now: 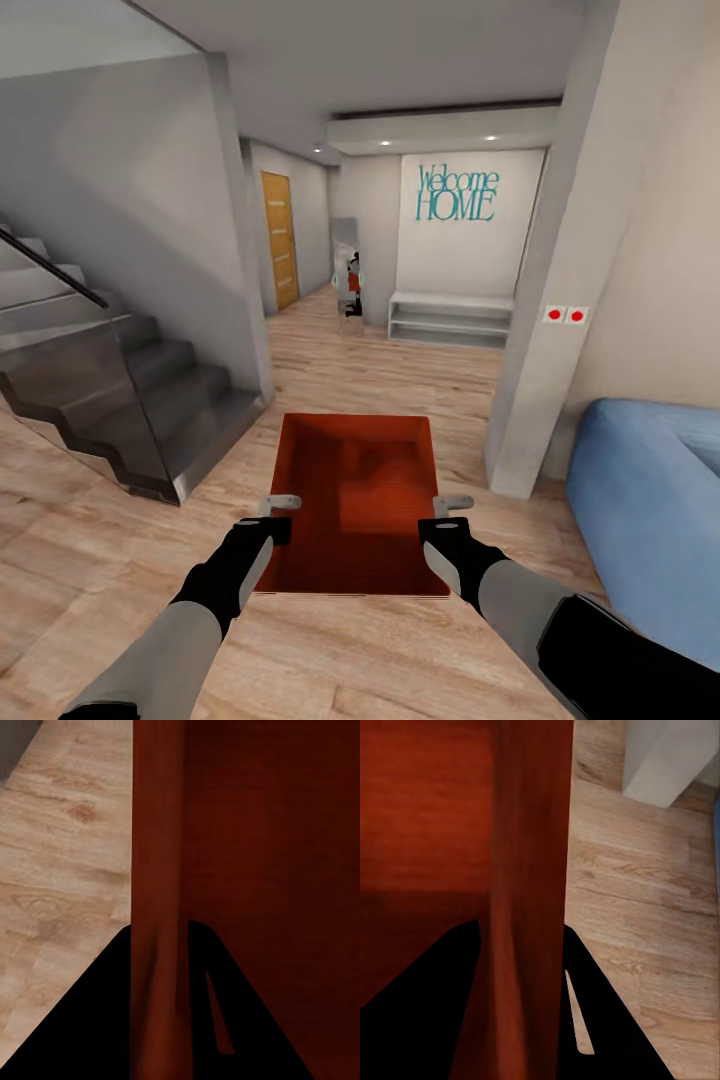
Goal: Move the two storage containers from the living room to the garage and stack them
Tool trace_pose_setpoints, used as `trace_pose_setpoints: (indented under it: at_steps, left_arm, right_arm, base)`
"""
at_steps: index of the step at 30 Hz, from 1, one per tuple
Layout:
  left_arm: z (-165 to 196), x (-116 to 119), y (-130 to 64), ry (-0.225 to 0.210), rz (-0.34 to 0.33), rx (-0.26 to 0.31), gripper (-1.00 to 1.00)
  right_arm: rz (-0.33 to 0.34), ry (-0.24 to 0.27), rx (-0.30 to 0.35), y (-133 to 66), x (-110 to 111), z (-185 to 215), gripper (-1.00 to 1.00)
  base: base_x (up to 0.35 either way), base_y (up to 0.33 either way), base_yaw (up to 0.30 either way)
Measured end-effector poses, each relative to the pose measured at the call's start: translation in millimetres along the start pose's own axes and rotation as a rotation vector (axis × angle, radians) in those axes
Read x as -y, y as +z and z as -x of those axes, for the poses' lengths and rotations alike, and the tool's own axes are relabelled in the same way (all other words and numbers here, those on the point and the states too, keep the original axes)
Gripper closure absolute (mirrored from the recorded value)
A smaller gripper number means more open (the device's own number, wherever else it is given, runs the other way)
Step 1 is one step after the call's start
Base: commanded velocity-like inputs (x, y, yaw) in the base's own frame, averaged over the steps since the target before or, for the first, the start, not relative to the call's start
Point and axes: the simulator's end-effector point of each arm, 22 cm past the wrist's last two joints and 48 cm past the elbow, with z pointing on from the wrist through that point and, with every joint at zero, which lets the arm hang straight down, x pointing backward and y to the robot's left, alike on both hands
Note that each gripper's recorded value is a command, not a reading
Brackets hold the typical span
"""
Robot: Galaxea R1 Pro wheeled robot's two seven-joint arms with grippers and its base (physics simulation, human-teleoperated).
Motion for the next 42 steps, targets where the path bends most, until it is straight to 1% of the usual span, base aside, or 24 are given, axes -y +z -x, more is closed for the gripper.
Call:
trace_pose_setpoints:
  at_steps: [42]
  left_arm:
    - [-0.7,0.2,0.1,0.0,0.0,-0.001,1.0]
  right_arm:
    - [0.0,-0.001,-0.002,0.0,0.1,-0.5,1.0]
  base:
    - [0.322,0.0,0.0]
